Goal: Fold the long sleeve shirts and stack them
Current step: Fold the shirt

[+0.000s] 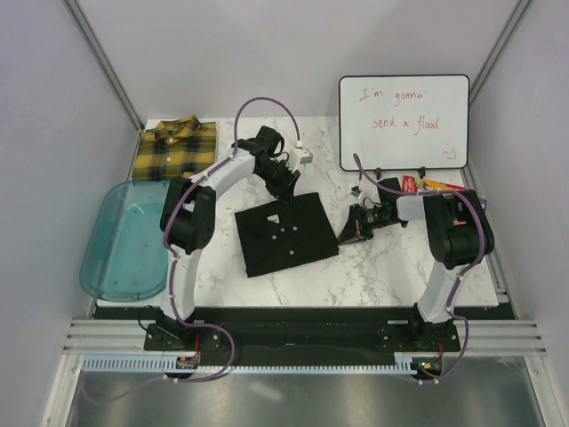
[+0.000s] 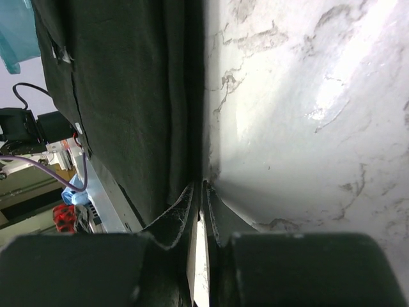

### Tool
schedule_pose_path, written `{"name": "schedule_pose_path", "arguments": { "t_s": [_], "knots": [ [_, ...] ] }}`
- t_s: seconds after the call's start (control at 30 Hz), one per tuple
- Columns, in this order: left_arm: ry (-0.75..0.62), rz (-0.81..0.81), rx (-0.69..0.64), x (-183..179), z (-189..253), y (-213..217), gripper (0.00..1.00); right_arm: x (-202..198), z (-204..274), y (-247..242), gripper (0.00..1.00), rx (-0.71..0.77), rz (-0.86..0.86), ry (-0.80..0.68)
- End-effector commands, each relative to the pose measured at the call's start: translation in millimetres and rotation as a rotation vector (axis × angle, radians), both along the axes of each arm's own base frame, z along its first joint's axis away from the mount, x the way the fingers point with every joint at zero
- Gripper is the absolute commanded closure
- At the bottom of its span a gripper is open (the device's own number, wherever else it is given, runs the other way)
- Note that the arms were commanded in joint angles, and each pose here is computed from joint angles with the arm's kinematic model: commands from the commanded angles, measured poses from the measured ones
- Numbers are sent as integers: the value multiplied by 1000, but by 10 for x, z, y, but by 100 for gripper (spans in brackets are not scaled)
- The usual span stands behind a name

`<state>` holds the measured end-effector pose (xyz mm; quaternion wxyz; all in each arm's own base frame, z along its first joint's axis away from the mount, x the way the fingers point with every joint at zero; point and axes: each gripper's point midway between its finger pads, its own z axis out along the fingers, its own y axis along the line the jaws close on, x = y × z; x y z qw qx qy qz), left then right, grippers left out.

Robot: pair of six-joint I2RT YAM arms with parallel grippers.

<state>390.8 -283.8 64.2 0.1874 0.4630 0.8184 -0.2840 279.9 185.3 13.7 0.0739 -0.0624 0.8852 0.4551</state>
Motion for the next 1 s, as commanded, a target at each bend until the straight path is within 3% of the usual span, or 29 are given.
{"name": "schedule_pose_path", "arguments": {
  "t_s": [0.0, 0.13, 0.2, 0.23, 0.3, 0.33, 0.47, 0.7, 0.87, 0.97],
  "knots": [
    [-60, 83, -10, 321, 129, 124, 57, -36, 134, 59, 86, 21, 29, -62],
    [36, 232, -197, 255, 706, 359, 53, -143, 164, 61, 85, 10, 47, -69],
    [118, 269, -288, -76, 955, 513, 53, -198, 190, -34, 85, -35, 89, -94],
    [231, 265, -326, -419, 891, 509, 53, -120, 292, -78, 85, -58, 109, -160],
    [237, 221, -363, -835, 1077, 481, 53, -81, 351, -219, 82, -113, 159, -247],
    [325, 248, -330, -1096, 867, 513, 53, 27, 475, -252, 81, -139, 160, -310],
    [459, 324, -236, -1432, 472, 624, 53, 213, 808, -115, 78, -79, 170, -403],
    [408, 369, 5, -789, -209, 837, 57, 253, 817, 491, 78, 29, 194, -376],
    [327, 371, -5, -154, -280, 705, 58, 280, 487, 522, 78, -14, 175, -313],
    [286, 376, -60, 97, -41, 622, 57, 414, 526, 535, 78, -11, 163, -321]
  ]
}}
